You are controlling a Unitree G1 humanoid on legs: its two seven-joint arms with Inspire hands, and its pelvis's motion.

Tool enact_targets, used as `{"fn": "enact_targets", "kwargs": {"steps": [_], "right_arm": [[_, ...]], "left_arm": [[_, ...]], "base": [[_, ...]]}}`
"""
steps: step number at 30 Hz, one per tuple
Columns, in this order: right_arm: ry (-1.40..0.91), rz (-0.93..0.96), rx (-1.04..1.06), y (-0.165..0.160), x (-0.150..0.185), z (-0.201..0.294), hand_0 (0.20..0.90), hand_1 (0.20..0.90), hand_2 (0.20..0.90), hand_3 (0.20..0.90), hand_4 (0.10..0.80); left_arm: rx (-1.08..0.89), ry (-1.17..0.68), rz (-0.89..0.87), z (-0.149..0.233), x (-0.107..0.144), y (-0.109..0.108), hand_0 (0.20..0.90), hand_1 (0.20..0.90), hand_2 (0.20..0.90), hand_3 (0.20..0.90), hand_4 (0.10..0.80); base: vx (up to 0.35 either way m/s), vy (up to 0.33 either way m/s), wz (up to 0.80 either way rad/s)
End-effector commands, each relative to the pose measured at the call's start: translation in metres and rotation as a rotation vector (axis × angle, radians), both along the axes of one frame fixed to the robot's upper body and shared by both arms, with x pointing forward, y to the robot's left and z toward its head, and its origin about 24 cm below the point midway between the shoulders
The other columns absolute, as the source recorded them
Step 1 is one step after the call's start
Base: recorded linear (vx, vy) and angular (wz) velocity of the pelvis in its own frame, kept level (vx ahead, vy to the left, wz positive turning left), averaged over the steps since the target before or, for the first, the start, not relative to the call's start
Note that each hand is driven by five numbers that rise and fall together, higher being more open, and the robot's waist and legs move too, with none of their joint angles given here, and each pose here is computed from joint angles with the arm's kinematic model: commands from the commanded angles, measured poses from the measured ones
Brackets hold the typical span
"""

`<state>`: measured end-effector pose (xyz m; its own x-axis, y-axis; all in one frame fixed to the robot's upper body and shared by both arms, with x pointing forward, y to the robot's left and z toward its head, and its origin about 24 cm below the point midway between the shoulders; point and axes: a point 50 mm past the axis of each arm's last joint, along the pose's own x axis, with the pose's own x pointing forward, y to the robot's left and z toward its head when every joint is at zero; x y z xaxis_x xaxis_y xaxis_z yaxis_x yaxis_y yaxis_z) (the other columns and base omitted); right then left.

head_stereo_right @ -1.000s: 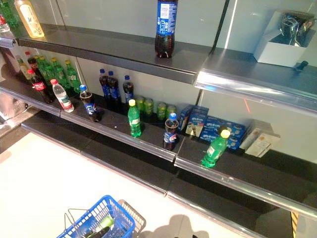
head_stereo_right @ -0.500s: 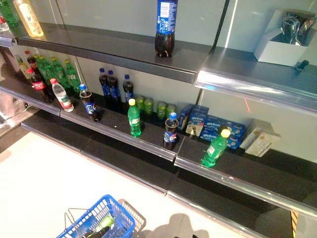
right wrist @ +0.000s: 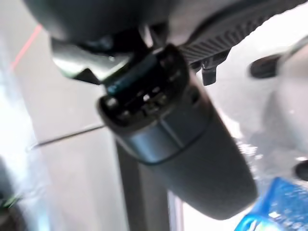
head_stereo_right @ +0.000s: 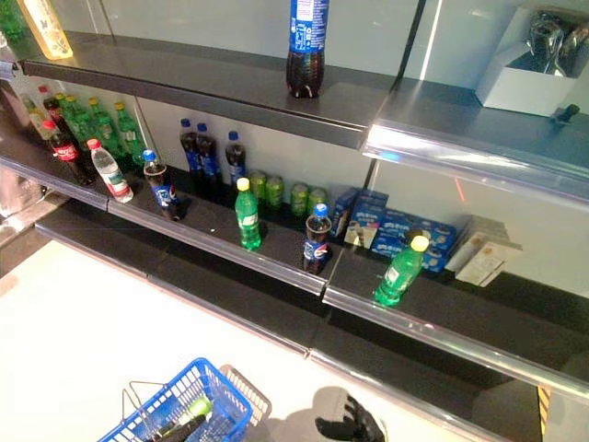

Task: Pick up the drink and place into the basket.

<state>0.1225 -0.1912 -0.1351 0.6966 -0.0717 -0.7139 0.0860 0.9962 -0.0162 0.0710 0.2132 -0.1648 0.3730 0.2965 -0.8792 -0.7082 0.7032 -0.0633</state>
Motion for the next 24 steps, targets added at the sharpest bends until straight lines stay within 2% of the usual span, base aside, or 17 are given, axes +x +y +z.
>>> {"fn": "enact_targets", "kwargs": {"steps": [1,5,11,19,24], "right_arm": [[-0.370,0.080,-0.098,0.005,0.065,0.054,0.900,0.900,0.900,0.900,0.800],[-0.634,0.094,-0.122,0.004,0.087,0.103,0.900,0.900,0.900,0.900,0.800],[-0.801,0.047,-0.077,0.001,0.098,0.139,0.900,0.900,0.900,0.900,0.800],[-1.096,0.030,-0.205,-0.008,0.101,0.201,0.900,0.900,0.900,0.900,0.800],[-1.264,0.019,-0.378,-0.011,0.096,0.234,0.900,0.900,0.900,0.900,0.800]], "left_arm": [[0.082,-0.172,-0.063,0.017,0.043,0.011,0.300,0.300,0.300,0.200,0.100],[0.086,-0.169,-0.059,0.016,0.034,0.014,0.300,0.300,0.300,0.200,0.100],[0.078,-0.161,-0.046,0.014,0.024,0.013,0.300,0.300,0.300,0.200,0.100],[0.068,-0.154,-0.034,0.011,0.009,0.012,0.300,0.300,0.300,0.200,0.100],[0.064,-0.158,-0.028,0.011,0.006,0.013,0.300,0.300,0.300,0.200,0.100]], "base": [[0.000,0.000,0.00],[0.000,0.000,0.00],[0.000,0.000,0.00],[0.003,0.026,-0.04],[-0.007,0.017,-0.13]]}}
